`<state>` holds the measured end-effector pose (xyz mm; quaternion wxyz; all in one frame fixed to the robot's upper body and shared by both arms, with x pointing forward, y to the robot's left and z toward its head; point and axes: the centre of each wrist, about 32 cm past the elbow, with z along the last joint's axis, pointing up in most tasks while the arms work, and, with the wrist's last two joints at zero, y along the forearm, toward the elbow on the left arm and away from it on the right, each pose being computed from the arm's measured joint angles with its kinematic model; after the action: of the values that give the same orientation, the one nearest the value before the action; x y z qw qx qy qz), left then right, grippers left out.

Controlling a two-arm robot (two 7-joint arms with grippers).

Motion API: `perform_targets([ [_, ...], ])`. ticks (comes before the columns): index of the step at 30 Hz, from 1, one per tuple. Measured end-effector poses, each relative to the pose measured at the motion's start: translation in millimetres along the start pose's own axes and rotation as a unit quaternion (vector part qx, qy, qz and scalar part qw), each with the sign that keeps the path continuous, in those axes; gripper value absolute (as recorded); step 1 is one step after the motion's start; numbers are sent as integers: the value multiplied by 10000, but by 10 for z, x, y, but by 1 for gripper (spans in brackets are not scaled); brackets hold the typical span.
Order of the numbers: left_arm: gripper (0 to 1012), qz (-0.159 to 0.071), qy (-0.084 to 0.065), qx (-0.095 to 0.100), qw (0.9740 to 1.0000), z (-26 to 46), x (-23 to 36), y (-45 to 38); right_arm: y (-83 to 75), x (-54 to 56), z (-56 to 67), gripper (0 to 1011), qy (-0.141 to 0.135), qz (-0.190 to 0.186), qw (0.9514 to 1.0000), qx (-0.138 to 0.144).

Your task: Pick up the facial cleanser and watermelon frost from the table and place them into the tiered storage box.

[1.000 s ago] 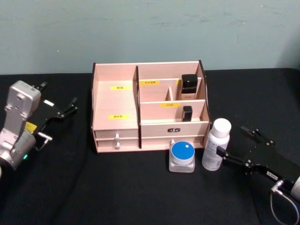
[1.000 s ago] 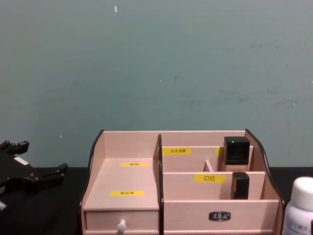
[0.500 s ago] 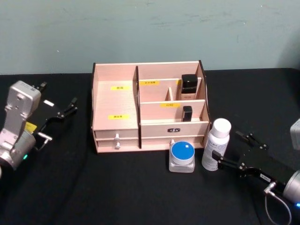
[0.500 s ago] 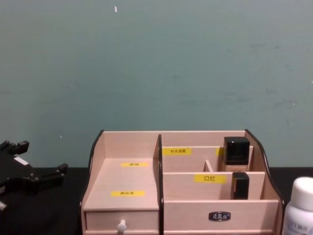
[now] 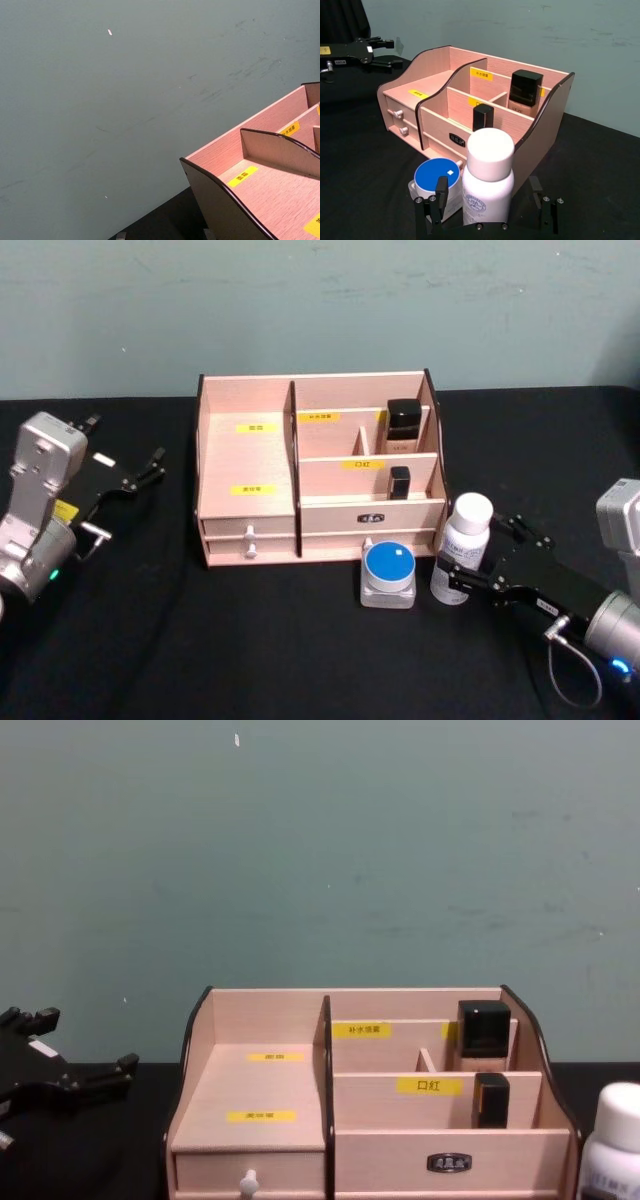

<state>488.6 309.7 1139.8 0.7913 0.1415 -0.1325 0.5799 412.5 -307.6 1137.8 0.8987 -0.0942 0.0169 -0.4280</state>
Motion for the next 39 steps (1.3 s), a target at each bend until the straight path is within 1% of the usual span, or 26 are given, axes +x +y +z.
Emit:
perform_targets([
  [12, 1001, 0, 0, 0, 10000, 0, 0, 0, 139, 3, -17, 1002, -5, -2, 10000, -10],
  [21, 1001, 0, 0, 0, 10000, 0, 0, 0, 135, 4, -18, 997, -10, -10, 10000, -17],
  [25, 1001, 0, 0, 0, 10000, 0, 0, 0, 132, 5, -17, 927, -9, -10, 10000, -13],
  [26, 1001, 0, 0, 0, 10000, 0, 0, 0, 131, 5, -17, 882, -8, -9, 10000, -12],
  [30, 1002, 0, 0, 0, 10000, 0, 0, 0, 129, 6, -15, 787, -6, -9, 10000, -8],
  [31, 1001, 0, 0, 0, 10000, 0, 0, 0, 128, 6, -15, 742, -4, -9, 10000, -6],
  [32, 1001, 0, 0, 0, 10000, 0, 0, 0, 128, 6, -15, 742, -4, -9, 10000, -6],
  [33, 1001, 0, 0, 0, 10000, 0, 0, 0, 128, 6, -15, 664, -4, -9, 10000, -5],
  [35, 1001, 0, 0, 0, 10000, 0, 0, 0, 127, 6, -14, 651, -4, -9, 10000, -3],
  [36, 1001, 0, 0, 0, 10000, 0, 0, 0, 127, 6, -15, 613, -3, -10, 10000, -4],
  [37, 1001, 0, 0, 0, 10000, 0, 0, 0, 126, 6, -15, 602, -3, -10, 10000, -4],
  [39, 1001, 0, 0, 0, 10000, 0, 0, 0, 125, 7, -15, 602, -3, -10, 10000, -3],
])
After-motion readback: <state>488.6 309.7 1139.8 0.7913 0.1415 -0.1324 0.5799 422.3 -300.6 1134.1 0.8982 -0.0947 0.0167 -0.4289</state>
